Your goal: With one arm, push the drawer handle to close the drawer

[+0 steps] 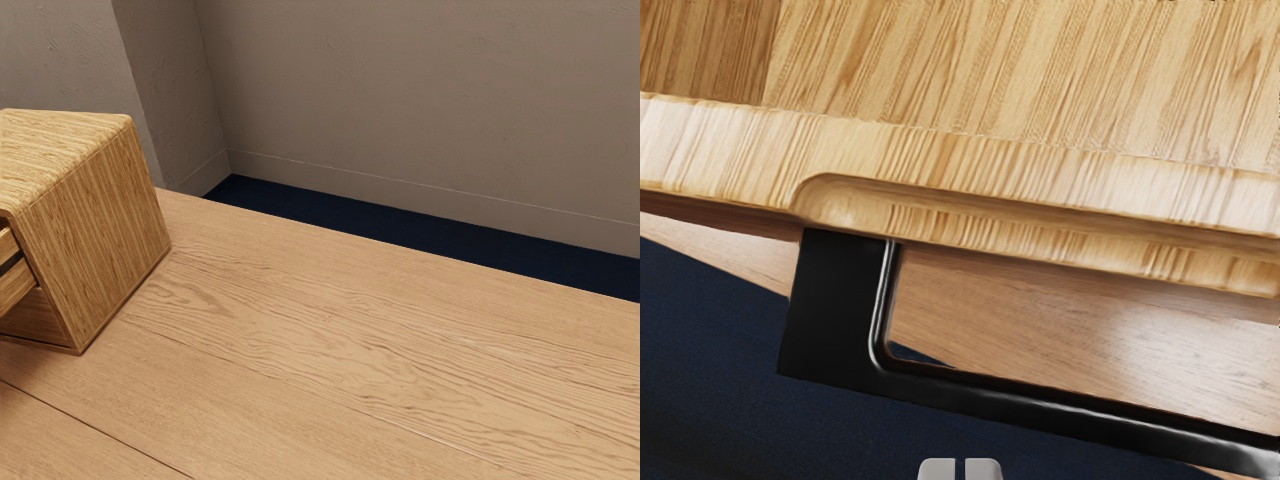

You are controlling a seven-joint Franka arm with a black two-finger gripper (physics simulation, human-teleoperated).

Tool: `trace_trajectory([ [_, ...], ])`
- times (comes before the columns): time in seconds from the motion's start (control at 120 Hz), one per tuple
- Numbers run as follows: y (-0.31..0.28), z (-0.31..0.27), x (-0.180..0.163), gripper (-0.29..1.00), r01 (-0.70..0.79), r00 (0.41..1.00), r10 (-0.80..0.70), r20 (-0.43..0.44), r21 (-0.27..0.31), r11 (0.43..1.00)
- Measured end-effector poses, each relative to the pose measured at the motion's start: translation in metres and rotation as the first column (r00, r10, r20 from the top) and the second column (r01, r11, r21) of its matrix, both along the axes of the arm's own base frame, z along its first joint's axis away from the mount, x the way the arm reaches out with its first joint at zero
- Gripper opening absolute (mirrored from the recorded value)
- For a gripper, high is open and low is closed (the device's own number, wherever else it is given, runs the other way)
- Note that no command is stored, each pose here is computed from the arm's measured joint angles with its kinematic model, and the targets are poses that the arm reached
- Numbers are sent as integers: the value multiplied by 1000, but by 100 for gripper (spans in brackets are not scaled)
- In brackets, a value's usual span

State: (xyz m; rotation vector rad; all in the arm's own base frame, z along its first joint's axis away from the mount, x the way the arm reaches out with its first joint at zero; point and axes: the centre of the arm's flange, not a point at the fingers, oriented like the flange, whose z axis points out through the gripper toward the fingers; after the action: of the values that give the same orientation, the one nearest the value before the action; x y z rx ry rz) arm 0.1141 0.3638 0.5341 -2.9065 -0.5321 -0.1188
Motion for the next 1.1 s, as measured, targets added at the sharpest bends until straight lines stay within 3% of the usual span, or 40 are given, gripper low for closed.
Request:
trace_trajectory([
  [0.533,-1,-16,1,-8,20,1000,-20,-4,-25,999],
  [1.1,8,-26,40,-8,58,997,-58,-56,-8,998],
])
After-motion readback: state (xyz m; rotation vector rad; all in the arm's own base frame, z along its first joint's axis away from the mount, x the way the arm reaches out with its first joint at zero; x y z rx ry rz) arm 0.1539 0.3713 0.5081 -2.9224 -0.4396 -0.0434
